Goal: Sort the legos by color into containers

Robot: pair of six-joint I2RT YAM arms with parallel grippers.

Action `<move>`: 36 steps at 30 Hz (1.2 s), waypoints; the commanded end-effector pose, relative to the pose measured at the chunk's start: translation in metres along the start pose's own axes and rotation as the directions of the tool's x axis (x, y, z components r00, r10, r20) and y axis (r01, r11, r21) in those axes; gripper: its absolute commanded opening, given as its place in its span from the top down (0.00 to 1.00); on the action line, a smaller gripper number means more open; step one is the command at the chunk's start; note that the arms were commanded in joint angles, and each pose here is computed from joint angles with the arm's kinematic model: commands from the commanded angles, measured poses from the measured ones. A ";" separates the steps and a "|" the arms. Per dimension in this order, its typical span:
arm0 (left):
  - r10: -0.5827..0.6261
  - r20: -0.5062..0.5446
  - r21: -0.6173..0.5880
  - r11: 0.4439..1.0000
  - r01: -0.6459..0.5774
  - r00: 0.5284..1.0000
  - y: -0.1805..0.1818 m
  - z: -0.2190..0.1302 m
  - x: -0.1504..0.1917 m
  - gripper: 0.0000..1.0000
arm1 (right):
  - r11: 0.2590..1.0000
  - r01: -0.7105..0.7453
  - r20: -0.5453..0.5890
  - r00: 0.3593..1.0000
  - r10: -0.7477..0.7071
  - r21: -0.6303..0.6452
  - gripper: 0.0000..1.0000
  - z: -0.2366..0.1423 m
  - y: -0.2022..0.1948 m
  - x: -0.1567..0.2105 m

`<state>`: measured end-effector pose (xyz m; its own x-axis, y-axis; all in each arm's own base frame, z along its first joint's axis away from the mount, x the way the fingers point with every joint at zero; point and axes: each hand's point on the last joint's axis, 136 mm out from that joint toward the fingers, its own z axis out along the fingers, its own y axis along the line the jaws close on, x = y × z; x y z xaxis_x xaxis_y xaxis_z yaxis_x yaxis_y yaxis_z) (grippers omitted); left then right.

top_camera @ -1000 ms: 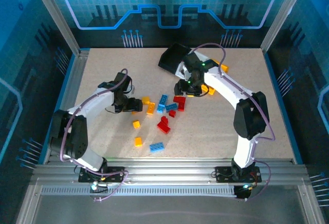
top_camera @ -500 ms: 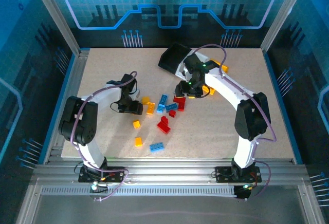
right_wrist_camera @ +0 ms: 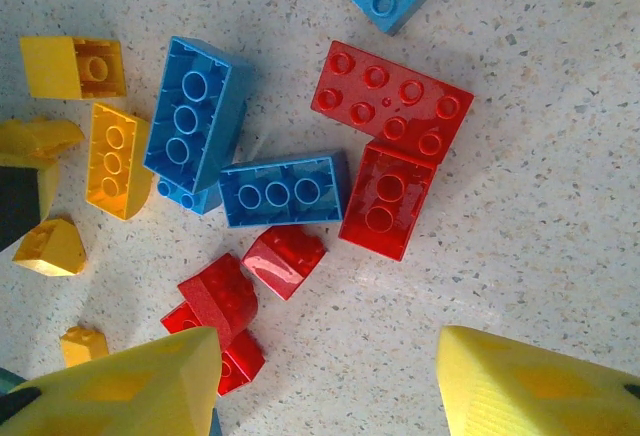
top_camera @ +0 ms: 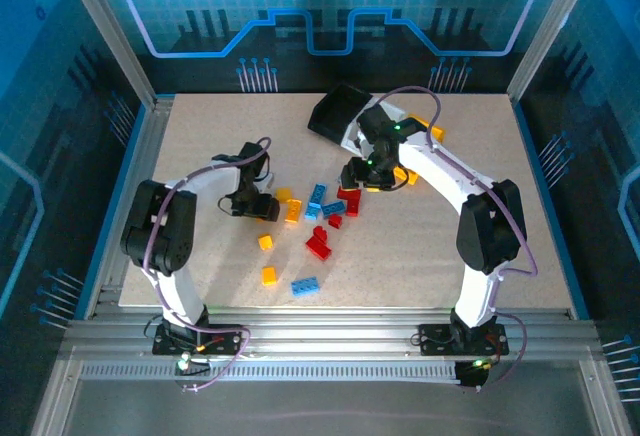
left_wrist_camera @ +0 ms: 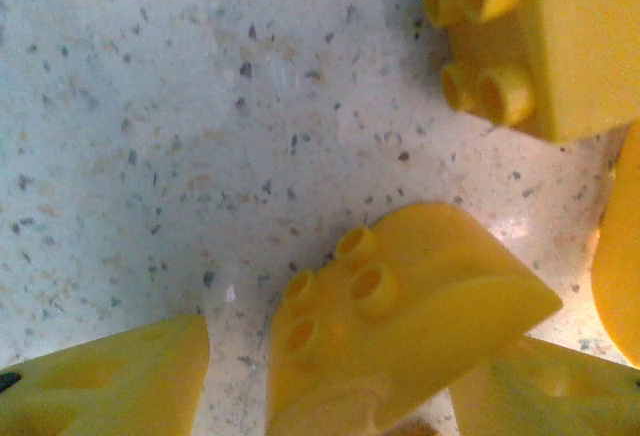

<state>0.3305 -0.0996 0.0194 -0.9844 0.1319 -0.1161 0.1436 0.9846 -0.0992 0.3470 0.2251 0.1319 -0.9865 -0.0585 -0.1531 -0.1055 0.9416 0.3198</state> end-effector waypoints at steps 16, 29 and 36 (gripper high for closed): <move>-0.052 0.009 0.045 0.998 0.052 0.999 -0.008 -0.007 0.016 0.79 | 1.000 -0.024 0.000 1.000 0.024 -0.018 0.40 -0.007 0.003 0.007; -0.276 0.212 0.412 0.895 0.170 0.938 -0.073 -0.112 -0.073 0.80 | 0.994 -0.078 0.105 0.991 0.085 -0.069 0.41 -0.040 -0.012 0.017; -0.485 0.148 0.688 0.677 0.262 0.862 -0.117 -0.116 -0.177 0.81 | 0.986 -0.094 0.172 0.978 0.118 -0.140 0.41 -0.059 -0.016 0.037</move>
<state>0.4508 -0.1940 0.1661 -0.9001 -0.2871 -0.3277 -0.0159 0.7733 -0.6338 0.3079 0.1869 0.1695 -0.9631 0.0789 -0.2574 -0.0359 0.9099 0.4133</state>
